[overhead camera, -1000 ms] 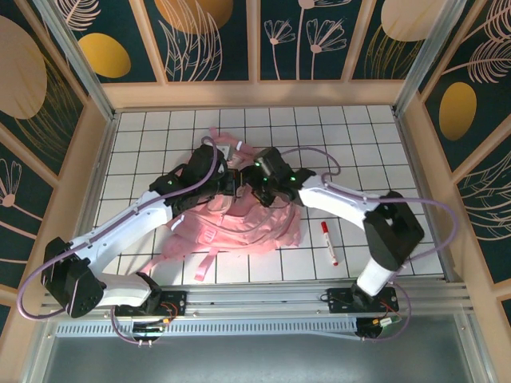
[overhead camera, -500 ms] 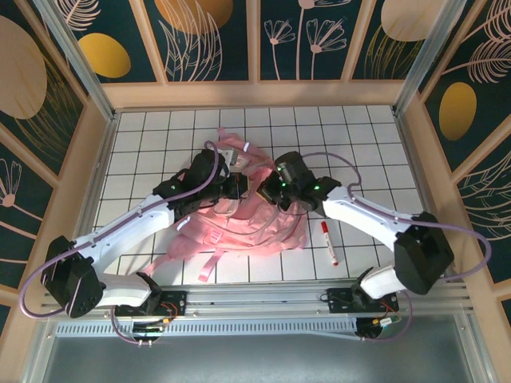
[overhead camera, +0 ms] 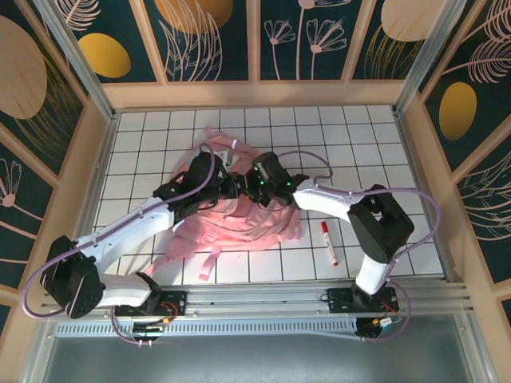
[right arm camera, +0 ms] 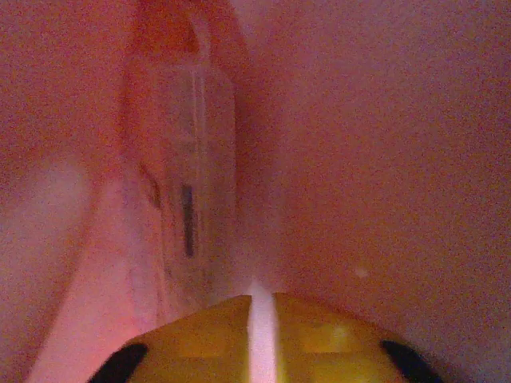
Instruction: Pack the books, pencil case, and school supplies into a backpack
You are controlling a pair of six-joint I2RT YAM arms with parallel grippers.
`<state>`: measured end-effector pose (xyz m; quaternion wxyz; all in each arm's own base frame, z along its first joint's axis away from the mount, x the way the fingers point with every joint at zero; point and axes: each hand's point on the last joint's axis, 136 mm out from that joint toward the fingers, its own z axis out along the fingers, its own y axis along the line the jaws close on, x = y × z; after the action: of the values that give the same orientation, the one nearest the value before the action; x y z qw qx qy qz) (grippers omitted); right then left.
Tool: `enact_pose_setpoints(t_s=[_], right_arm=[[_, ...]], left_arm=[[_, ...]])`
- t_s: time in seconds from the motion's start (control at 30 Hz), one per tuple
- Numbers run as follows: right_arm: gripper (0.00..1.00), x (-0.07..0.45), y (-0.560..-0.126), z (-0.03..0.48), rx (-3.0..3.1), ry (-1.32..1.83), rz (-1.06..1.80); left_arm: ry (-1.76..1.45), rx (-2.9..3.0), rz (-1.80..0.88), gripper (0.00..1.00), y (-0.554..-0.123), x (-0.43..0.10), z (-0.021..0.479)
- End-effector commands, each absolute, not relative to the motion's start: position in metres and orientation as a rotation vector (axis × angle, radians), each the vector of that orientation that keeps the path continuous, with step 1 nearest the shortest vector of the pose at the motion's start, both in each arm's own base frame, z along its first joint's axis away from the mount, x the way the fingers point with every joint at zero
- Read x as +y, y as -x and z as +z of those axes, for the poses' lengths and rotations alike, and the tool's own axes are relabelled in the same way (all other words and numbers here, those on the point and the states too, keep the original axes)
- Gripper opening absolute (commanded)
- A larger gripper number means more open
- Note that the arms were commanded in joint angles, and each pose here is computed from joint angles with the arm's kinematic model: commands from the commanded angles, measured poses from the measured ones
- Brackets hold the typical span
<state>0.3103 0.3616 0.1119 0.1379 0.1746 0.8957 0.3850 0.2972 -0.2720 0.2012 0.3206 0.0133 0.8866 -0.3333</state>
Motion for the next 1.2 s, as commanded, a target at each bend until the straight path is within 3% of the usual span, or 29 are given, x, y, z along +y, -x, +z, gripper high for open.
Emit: enact_pose_setpoints(t_s=[0.0, 0.13, 0.27, 0.4, 0.5, 0.7, 0.93, 1.1, 1.17], right_arm=[[0.21, 0.334, -0.297, 0.131, 2.578, -0.465, 1.013], [0.40, 0.271, -0.276, 0.147, 2.587, -0.464, 0.770], [0.50, 0.203, -0.251, 0.146, 2.594, -0.537, 0.610], [0.73, 0.085, -0.217, 0.104, 2.580, -0.747, 0.132], [0.82, 0.058, -0.190, 0.073, 2.640, -0.859, 0.059], [0.81, 0.065, -0.160, 0.031, 2.746, -0.876, 0.041], [0.71, 0.075, -0.164, 0.014, 2.789, -0.784, 0.005], [0.43, 0.081, -0.172, 0.005, 2.773, -0.768, 0.086], [0.38, 0.082, -0.176, 0.007, 2.757, -0.750, 0.088]], left_arm=[[0.007, 2.109, -0.993, 0.00, -0.311, -0.282, 0.264], [0.018, 2.097, -0.908, 0.00, -0.321, -0.275, 0.260], [0.052, 2.093, -0.823, 0.00, -0.328, -0.264, 0.250], [0.015, 2.110, -0.784, 0.00, -0.327, -0.263, 0.243], [0.014, 2.117, -0.773, 0.00, -0.324, -0.259, 0.237], [-0.030, 2.144, -0.747, 0.00, -0.324, -0.262, 0.230], [-0.059, 2.129, -0.767, 0.00, -0.328, -0.270, 0.239], [-0.050, 2.125, -0.775, 0.00, -0.326, -0.268, 0.237], [-0.047, 2.126, -0.777, 0.00, -0.325, -0.268, 0.238]])
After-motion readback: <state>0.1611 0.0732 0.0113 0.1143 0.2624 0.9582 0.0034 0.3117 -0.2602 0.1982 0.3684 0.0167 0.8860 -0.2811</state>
